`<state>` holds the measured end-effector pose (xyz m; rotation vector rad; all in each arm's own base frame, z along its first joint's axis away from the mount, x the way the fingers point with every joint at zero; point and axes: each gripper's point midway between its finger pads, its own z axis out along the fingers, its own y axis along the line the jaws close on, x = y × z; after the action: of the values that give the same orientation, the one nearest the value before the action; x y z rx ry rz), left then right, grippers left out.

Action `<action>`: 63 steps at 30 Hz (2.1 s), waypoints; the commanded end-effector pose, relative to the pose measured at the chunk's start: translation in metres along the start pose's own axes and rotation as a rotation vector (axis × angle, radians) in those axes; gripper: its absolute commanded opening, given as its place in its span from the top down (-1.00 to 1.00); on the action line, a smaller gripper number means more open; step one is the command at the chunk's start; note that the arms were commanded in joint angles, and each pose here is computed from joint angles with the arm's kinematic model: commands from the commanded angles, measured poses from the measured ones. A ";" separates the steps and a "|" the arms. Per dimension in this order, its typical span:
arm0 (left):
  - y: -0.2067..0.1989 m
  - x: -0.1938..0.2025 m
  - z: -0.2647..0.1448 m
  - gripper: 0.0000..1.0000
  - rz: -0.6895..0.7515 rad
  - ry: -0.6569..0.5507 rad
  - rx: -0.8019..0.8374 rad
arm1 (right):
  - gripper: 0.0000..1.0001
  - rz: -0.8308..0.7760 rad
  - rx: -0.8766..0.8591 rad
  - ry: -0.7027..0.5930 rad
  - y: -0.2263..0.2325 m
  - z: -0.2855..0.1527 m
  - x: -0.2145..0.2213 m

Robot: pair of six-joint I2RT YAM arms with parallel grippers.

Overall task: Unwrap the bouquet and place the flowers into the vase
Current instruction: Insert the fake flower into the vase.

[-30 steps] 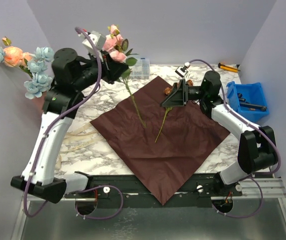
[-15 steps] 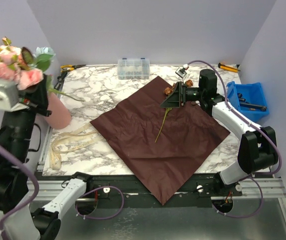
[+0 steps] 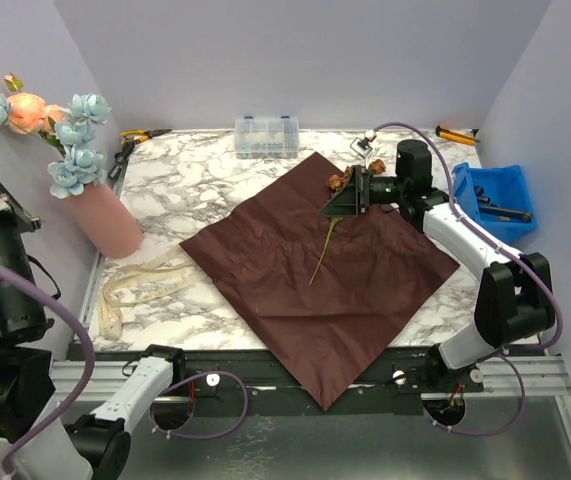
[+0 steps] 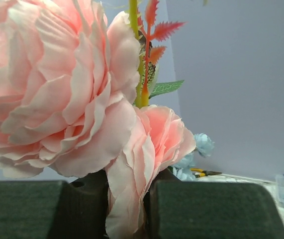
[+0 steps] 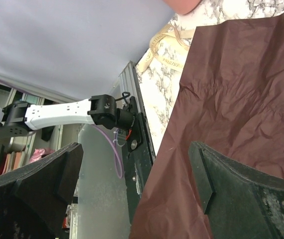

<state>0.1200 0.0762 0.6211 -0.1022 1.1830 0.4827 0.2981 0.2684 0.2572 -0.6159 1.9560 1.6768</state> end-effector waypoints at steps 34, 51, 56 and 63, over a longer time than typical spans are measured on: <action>-0.060 -0.003 0.083 1.00 -0.005 -0.019 0.023 | -1.00 -0.069 -0.001 -0.028 0.023 -0.008 -0.002; -0.104 0.062 0.106 1.00 0.103 0.130 0.045 | -0.99 -0.047 0.004 -0.020 0.015 -0.005 -0.005; -0.113 0.071 0.116 1.00 0.099 0.145 0.020 | -0.99 -0.048 0.004 -0.020 0.016 -0.005 -0.005; -0.111 0.092 0.132 1.00 0.094 0.178 -0.016 | -0.99 -0.054 0.008 -0.019 0.017 -0.006 -0.005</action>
<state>0.3031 0.0339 0.5668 -0.0245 1.3858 0.5746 0.2903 0.2652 0.2664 -0.6229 1.9338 1.6497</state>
